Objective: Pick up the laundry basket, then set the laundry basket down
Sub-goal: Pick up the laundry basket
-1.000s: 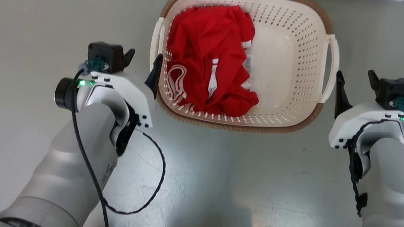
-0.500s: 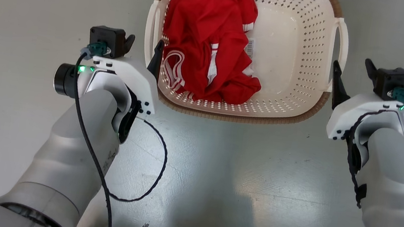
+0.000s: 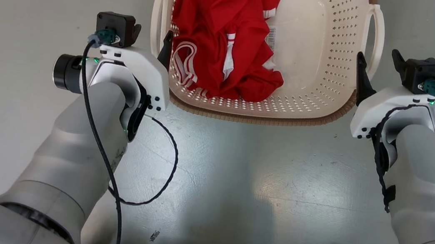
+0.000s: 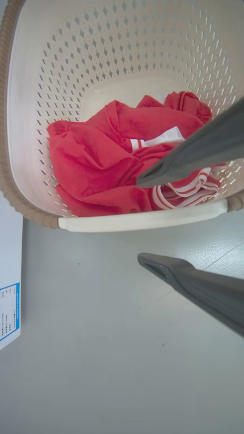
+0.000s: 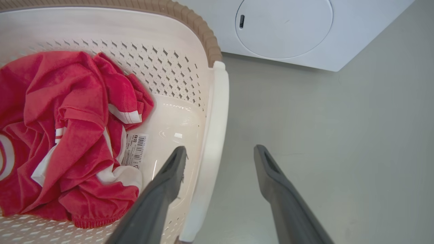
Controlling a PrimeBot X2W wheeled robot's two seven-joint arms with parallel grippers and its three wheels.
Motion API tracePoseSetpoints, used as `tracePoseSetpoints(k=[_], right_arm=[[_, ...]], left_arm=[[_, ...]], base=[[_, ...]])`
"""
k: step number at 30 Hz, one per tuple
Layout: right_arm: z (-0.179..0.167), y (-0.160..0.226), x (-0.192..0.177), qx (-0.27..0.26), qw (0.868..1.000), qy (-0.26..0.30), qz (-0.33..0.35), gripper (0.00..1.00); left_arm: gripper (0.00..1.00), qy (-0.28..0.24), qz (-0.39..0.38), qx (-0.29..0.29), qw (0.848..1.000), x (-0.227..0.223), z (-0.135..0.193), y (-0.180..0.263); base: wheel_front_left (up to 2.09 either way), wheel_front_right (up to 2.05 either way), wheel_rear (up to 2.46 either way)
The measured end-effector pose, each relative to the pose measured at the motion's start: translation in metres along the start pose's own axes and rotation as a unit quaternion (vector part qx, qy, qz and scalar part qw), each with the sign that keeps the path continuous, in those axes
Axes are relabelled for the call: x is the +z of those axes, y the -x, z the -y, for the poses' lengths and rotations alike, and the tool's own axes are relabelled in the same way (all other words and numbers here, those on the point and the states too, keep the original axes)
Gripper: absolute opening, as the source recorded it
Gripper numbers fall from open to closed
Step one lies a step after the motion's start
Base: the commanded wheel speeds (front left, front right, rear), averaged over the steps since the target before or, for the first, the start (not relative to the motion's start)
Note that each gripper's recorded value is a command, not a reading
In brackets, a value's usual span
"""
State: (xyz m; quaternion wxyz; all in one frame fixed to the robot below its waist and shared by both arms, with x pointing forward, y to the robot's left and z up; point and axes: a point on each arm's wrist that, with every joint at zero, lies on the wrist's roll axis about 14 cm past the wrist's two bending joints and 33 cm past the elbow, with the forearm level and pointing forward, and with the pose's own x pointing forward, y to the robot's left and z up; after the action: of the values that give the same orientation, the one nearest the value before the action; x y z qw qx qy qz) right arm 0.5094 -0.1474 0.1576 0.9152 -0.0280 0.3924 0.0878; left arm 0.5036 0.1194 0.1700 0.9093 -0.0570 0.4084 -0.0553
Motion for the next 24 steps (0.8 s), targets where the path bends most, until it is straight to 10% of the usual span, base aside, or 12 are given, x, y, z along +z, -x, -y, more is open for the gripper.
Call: tracePoseSetpoints(k=[24], right_arm=[[-0.011, -0.023, 0.001, 0.025, 0.999, -0.012, -0.031, 1.0]], left_arm=[[1.0, -0.016, -0.075, -0.005, 0.997, -0.015, 0.005, -0.025]], base=[[0.0, 0.0, 0.0]])
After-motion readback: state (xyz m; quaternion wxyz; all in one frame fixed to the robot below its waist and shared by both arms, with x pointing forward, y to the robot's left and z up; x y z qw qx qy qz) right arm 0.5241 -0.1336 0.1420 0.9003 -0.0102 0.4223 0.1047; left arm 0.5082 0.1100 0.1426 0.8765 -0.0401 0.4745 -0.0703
